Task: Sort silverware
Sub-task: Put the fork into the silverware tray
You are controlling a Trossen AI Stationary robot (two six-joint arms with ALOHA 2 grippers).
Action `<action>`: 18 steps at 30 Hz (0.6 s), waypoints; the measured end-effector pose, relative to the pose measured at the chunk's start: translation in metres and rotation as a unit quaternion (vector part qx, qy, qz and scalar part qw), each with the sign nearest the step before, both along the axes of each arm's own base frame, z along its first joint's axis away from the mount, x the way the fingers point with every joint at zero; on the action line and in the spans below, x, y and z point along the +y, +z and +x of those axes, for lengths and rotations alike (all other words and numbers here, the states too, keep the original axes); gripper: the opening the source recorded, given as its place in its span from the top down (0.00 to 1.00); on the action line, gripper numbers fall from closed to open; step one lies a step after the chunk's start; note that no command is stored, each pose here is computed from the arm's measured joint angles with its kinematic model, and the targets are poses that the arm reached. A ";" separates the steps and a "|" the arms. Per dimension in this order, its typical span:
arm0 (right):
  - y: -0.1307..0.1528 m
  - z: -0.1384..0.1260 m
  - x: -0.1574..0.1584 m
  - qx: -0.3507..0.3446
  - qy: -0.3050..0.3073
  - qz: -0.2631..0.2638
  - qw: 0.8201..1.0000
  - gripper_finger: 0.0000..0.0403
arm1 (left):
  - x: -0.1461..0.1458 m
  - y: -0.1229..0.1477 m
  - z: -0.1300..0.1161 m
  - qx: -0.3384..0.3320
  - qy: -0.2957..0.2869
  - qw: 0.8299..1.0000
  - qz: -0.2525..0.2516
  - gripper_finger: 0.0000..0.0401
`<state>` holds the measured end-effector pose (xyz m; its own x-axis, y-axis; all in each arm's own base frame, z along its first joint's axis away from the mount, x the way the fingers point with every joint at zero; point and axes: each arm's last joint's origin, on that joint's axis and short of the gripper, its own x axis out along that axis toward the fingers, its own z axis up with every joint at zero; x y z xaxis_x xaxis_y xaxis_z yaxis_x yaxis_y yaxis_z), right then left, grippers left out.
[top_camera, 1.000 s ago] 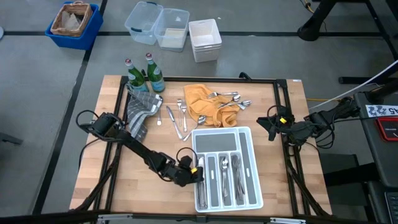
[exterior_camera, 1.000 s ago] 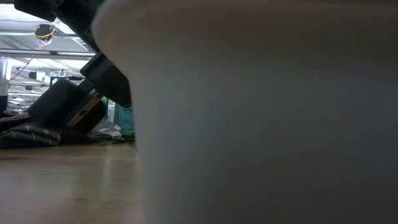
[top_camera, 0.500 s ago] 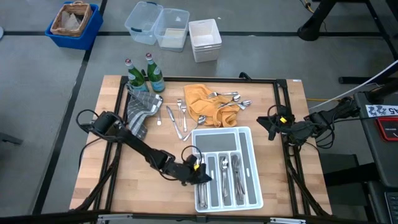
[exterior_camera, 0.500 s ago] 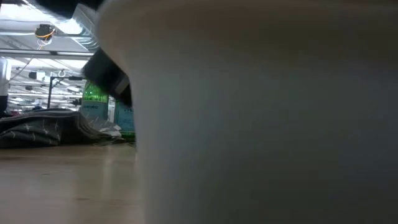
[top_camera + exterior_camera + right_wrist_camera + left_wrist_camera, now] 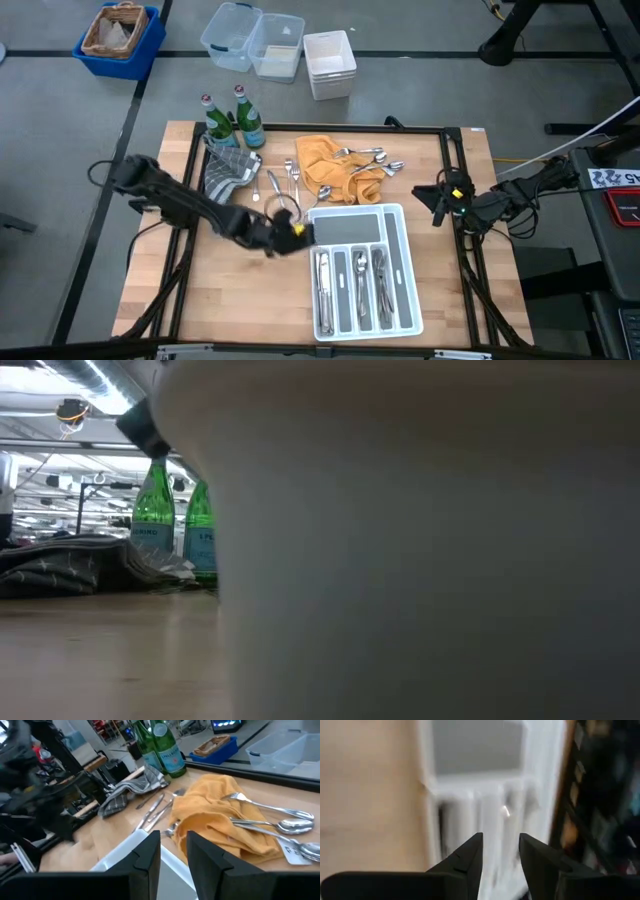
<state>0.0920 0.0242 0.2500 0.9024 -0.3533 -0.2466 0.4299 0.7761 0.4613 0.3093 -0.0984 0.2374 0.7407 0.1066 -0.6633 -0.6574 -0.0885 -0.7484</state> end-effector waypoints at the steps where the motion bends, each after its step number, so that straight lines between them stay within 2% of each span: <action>1: 0.000 0.000 0.000 0.000 -0.002 -0.002 1.000 0.76 | 0.010 0.003 -0.005 0.019 0.015 1.000 0.004 0.71; 6: -0.001 0.003 -0.005 0.009 -0.020 -0.005 1.000 0.76 | 0.058 0.005 -0.017 0.096 0.078 0.992 0.032 0.71; 13: -0.004 0.013 -0.015 0.039 -0.034 -0.002 0.999 0.76 | 0.122 -0.002 -0.012 0.157 0.045 0.978 0.126 0.71; 18: -0.008 0.021 -0.024 0.072 -0.035 -0.003 0.997 0.76 | 0.161 -0.004 -0.020 0.192 0.046 0.970 0.140 0.71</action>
<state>0.1126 0.0002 0.2416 0.8309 -0.4156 -0.3699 0.5445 0.7442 0.3869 0.2897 0.0625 0.2330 0.4232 0.3766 -0.8241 -0.8918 0.0125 -0.4522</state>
